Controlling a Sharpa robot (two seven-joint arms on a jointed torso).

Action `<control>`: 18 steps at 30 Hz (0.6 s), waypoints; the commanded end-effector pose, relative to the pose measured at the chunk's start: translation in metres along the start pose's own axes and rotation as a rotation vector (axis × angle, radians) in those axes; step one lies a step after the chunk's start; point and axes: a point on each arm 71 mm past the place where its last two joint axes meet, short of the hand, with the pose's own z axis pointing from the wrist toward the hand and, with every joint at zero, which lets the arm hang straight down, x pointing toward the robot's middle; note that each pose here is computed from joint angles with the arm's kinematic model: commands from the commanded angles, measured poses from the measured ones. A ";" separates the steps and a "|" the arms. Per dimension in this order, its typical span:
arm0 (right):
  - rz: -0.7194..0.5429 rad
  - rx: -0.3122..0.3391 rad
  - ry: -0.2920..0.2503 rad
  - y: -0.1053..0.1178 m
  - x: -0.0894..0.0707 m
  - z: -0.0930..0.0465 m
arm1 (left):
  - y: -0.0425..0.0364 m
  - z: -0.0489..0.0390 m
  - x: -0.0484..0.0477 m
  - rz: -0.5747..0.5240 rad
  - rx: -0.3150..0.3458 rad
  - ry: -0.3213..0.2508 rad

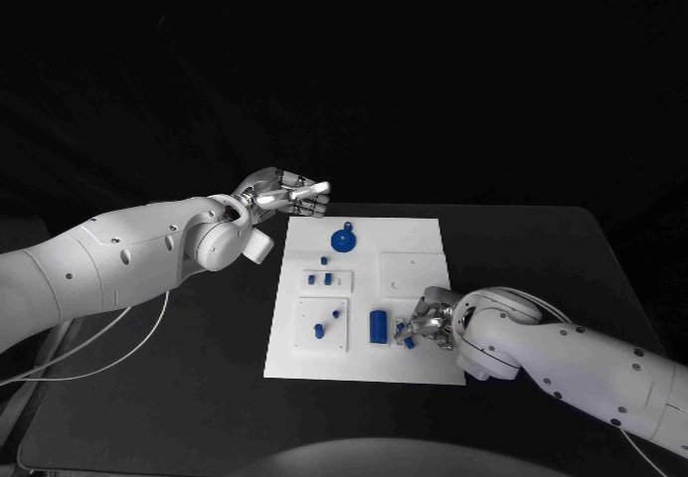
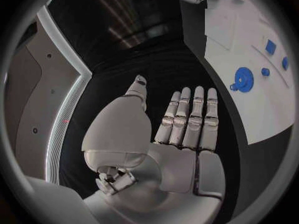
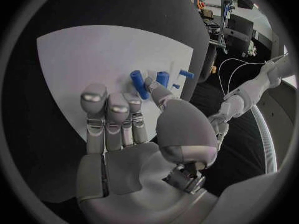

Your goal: Assemble the parts on the task board

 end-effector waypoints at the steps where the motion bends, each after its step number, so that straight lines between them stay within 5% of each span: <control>1: -0.011 0.011 -0.008 -0.003 0.000 0.001 | -0.0007 0.0002 0.0019 -0.002 0.005 0.017; 18: -0.012 0.009 -0.007 -0.003 -0.001 0.002 | -0.0006 0.0003 0.0018 -0.001 0.003 0.016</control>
